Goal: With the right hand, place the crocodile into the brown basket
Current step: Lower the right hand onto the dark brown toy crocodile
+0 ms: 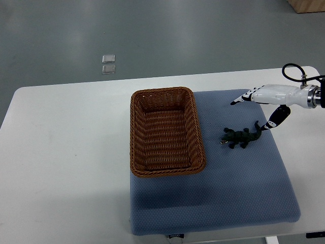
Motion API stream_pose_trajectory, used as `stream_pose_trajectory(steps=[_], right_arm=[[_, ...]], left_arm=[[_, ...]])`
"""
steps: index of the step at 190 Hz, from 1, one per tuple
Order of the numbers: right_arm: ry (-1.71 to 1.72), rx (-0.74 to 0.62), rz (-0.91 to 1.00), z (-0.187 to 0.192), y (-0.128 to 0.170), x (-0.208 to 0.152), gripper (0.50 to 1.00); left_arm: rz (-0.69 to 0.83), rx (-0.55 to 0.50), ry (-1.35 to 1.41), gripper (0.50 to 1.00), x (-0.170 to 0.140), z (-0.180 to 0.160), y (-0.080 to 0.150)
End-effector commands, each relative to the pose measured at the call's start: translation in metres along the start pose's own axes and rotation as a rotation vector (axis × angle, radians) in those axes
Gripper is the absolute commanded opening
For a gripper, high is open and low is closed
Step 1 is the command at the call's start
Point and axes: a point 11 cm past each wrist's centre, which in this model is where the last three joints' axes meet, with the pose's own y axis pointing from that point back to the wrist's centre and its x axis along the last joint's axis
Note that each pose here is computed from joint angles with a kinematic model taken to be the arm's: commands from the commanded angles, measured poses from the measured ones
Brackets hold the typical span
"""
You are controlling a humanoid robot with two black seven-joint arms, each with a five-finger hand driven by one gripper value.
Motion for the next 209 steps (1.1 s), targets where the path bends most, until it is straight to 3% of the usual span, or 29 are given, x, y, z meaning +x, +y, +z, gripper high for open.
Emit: stream_pose_trajectory(steps=[1, 66, 209], right_arm=[[0.023, 0.016, -0.007, -0.005, -0.006, -0.007, 0.928], [0.035, 0.083, -0.009, -0.026, -0.027, -0.011, 0.928], [0.203, 0.096, -0.051, -0.027, -0.030, -0.029, 0.928]], left_arm=[[0.000, 0.000, 0.002, 1.000, 0.000, 0.000, 0.000], [0.000, 0.000, 0.000, 1.000, 0.000, 0.000, 0.000], [0.000, 0.000, 0.000, 1.000, 0.000, 0.000, 0.000]])
